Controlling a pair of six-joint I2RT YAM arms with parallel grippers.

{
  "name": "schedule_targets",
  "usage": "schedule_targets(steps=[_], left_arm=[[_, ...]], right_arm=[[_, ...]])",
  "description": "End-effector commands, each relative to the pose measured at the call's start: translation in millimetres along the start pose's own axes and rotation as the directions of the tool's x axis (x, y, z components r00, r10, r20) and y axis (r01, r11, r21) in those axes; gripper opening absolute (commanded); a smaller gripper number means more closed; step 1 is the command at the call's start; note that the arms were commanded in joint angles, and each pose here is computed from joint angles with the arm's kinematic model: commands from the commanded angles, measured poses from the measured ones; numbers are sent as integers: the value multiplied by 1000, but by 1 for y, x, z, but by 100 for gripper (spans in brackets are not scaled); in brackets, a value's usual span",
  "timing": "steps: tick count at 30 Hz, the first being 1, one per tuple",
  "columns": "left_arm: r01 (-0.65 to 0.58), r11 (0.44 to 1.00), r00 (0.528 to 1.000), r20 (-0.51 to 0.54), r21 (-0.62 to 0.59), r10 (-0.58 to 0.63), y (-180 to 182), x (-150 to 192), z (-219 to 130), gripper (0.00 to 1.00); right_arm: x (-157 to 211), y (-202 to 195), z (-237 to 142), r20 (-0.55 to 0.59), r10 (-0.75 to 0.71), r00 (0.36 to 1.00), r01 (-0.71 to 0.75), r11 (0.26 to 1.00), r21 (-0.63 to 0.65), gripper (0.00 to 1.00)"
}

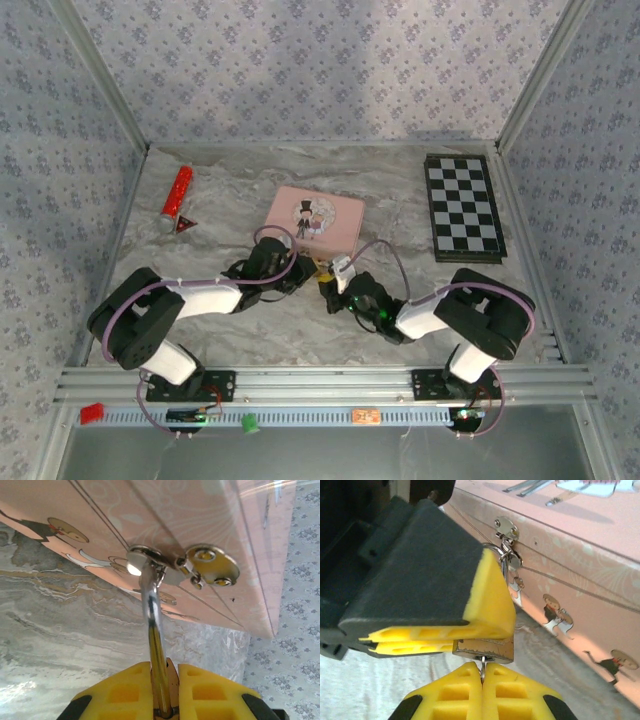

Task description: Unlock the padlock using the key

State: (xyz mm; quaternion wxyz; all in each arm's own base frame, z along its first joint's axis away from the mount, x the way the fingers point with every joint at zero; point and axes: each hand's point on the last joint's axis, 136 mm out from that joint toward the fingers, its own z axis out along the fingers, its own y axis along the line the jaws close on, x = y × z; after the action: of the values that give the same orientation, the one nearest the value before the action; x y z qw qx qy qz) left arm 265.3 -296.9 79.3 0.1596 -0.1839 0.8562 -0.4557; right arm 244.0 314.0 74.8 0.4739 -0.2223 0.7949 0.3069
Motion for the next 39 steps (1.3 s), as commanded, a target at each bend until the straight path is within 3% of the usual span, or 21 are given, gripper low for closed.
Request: schedule_targets(steps=[1,5,11,17,21,39], left_arm=[[-66,986,997,45,152,60,-47,-10,-7,5],[-70,985,997,49,157,63,-46,-10,-9,5],[-88,984,995,58,155,80,-46,-10,-12,14],[-88,988,994,69,125,80,-40,-11,-13,44],[-95,991,992,90,94,86,-36,-15,-17,54],[-138,988,969,197,-71,150,0,-52,-56,65]], right_arm=[[1,12,5,-48,266,963,-270,955,-125,0],[3,1,2,-7,299,954,-298,947,-118,0],[2,9,2,-10,239,971,-239,966,-94,0],[5,4,0,-22,245,969,-246,966,-74,0],[8,2,0,-29,250,968,-251,966,-62,0],[13,-7,-2,-46,286,957,-288,957,-35,0]])
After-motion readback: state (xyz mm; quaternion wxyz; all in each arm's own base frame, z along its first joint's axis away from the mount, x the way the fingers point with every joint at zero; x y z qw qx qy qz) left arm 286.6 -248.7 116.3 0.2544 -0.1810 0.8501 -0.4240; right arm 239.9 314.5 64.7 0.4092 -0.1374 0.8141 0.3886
